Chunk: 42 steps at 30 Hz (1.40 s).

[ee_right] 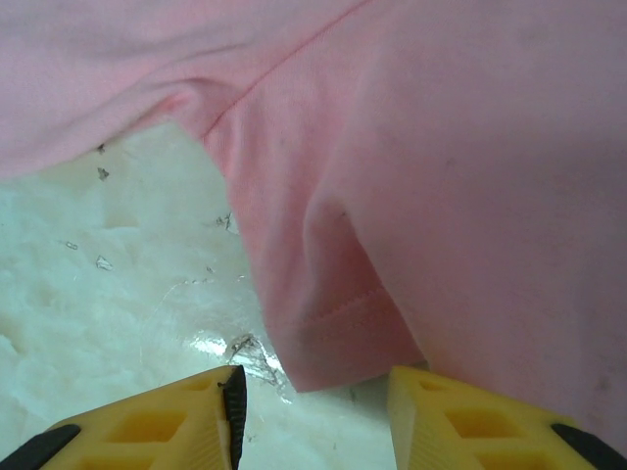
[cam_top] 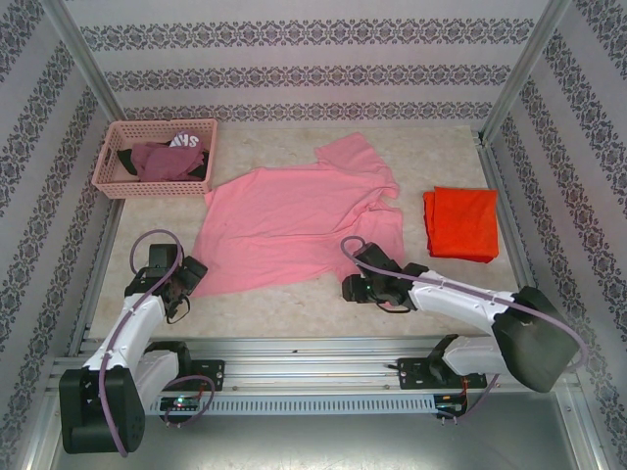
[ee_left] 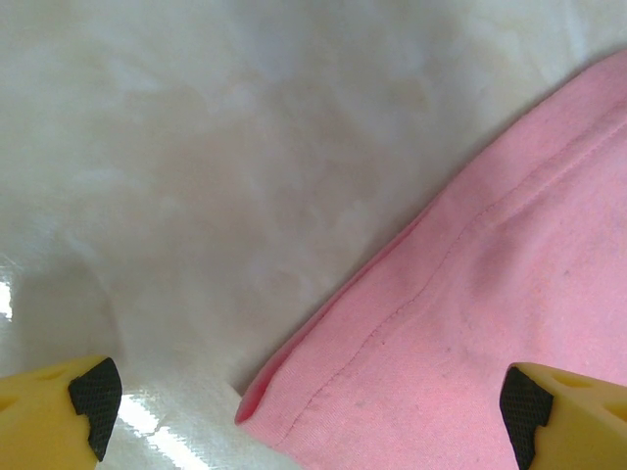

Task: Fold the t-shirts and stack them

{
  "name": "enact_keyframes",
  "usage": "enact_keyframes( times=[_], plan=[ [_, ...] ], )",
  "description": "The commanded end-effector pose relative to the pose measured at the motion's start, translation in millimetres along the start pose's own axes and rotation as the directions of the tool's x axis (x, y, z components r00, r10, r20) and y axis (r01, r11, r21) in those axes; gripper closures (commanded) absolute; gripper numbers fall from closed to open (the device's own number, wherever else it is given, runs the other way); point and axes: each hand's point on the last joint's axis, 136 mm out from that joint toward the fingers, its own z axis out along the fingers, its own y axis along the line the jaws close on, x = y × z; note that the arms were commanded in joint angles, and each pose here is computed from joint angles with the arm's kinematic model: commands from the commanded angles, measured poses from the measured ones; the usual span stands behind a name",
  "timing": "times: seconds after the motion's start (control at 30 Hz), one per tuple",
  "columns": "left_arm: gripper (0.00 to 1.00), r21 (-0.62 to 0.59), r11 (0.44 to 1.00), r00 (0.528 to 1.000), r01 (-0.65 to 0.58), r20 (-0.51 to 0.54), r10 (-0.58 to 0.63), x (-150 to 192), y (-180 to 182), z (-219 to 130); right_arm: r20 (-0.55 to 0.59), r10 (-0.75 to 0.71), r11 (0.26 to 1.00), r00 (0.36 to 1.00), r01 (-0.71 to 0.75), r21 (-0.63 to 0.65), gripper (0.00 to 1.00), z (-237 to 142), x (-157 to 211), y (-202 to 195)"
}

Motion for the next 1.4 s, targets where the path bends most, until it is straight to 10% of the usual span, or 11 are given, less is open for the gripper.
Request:
enact_keyframes(
  times=[0.0,0.4,0.6,0.97,1.37],
  plan=[
    [0.0,-0.037,0.999,1.0,0.022,0.008,-0.022,1.6,13.6,-1.9,0.037,0.001,1.0,0.999,0.0,-0.018,0.57,2.4,-9.6,10.5],
    [0.0,-0.036,0.999,1.0,0.023,0.008,-0.023,4.5,17.0,-0.5,-0.099,-0.003,0.998,0.995,-0.003,-0.056,0.63,9.3,37.6,21.6],
    [0.01,-0.02,0.999,0.999,0.037,0.013,-0.037,2.7,12.9,1.9,0.068,-0.012,0.999,0.998,0.015,-0.032,0.61,-28.7,6.8,21.3],
    [0.53,-0.006,0.994,0.993,0.106,-0.06,-0.107,4.9,-6.4,11.9,0.128,0.063,0.998,0.99,-0.061,-0.02,0.58,-31.5,-10.8,2.4],
    [0.57,-0.133,0.991,0.99,-0.022,-0.141,0.004,7.3,-25.7,14.9,0.111,0.061,0.998,0.992,-0.059,-0.019,0.57,-22.5,-11.7,4.3]
  ],
)
